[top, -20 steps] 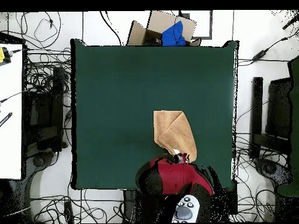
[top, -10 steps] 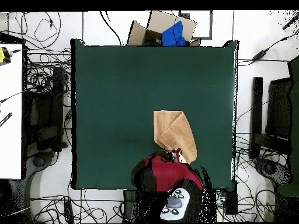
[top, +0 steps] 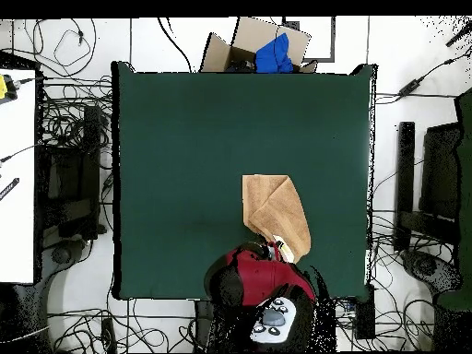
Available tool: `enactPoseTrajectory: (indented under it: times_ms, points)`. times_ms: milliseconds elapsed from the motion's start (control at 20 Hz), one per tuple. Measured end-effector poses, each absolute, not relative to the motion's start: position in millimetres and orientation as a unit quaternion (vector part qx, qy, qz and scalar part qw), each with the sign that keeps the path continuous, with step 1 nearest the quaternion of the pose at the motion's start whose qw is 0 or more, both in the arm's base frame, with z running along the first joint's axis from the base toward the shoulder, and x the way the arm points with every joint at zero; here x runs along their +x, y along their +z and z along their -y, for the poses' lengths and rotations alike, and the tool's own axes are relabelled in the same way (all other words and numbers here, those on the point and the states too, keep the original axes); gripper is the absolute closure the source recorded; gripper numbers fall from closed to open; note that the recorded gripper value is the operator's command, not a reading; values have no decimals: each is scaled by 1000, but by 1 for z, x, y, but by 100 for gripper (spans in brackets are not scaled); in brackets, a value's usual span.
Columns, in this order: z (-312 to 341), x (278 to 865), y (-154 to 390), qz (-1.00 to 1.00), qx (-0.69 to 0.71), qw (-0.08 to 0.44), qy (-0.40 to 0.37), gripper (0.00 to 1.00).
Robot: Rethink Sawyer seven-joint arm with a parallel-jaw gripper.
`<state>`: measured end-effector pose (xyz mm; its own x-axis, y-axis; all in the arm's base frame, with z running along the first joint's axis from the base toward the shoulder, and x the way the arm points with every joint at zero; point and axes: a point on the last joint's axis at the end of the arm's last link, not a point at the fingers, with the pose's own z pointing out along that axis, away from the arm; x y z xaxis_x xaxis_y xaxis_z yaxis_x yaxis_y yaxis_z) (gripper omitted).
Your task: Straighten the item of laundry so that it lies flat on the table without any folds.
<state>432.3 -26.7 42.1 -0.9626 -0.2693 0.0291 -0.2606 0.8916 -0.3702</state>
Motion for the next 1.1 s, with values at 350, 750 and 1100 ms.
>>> enactPoseTrajectory:
  times_ms: [350,750,1100]
  points:
    - [31,428,32,-973,-136,13,-187,0]
    - [32,429,14,-973,-134,37,-185,0]
    - [33,429,10,-974,-122,38,-186,0]
